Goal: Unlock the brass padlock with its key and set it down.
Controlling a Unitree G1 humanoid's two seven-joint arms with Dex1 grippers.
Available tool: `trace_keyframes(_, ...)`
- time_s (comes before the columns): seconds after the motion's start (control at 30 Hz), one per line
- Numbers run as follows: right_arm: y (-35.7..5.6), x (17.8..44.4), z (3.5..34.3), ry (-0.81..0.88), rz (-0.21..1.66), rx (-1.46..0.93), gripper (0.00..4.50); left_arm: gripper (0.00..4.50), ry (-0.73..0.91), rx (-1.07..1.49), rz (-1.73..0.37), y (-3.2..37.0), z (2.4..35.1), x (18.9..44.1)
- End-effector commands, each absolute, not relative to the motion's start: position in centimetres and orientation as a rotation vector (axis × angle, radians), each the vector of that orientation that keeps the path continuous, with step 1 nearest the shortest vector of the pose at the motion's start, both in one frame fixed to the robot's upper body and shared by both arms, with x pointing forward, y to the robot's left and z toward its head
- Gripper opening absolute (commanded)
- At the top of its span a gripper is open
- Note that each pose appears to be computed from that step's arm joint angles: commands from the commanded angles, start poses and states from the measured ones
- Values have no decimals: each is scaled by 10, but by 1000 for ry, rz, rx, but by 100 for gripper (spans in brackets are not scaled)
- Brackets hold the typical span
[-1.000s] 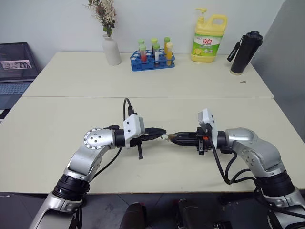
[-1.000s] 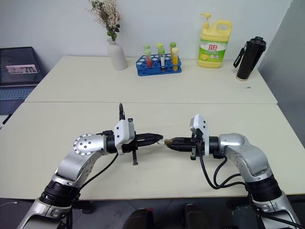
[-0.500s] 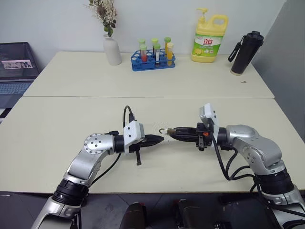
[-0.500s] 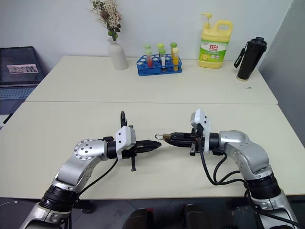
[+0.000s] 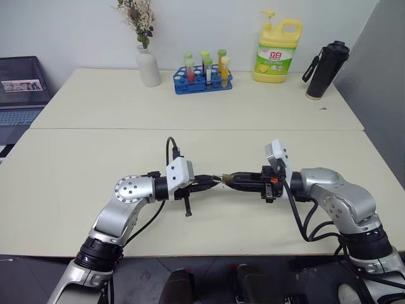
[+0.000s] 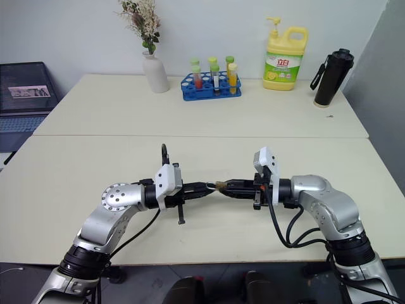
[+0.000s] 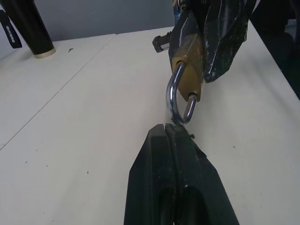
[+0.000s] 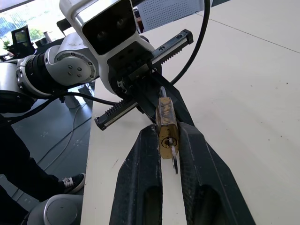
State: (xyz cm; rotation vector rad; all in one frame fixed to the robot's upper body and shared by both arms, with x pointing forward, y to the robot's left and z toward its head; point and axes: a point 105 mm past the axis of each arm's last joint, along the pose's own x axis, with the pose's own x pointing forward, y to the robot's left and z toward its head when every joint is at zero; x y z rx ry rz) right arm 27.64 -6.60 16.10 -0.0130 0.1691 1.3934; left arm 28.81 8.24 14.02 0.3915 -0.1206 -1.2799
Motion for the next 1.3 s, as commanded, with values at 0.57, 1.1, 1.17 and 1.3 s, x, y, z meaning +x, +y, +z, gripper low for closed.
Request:
trace_keyframes(0.57, -69, 278, 163, 135, 1389, -41, 15, 0, -203, 337, -1264, 82, 178, 266)
trace_keyframes(1.1, -67, 276, 164, 131, 1407, -55, 15, 0, -194, 332, -1254, 83, 179, 269)
trace_keyframes(1.17, -67, 276, 164, 131, 1406, -56, 15, 0, -195, 335, -1253, 84, 179, 269)
trace_keyframes(1.3, -67, 277, 164, 136, 1397, -57, 15, 0, -207, 370, -1229, 84, 179, 270)
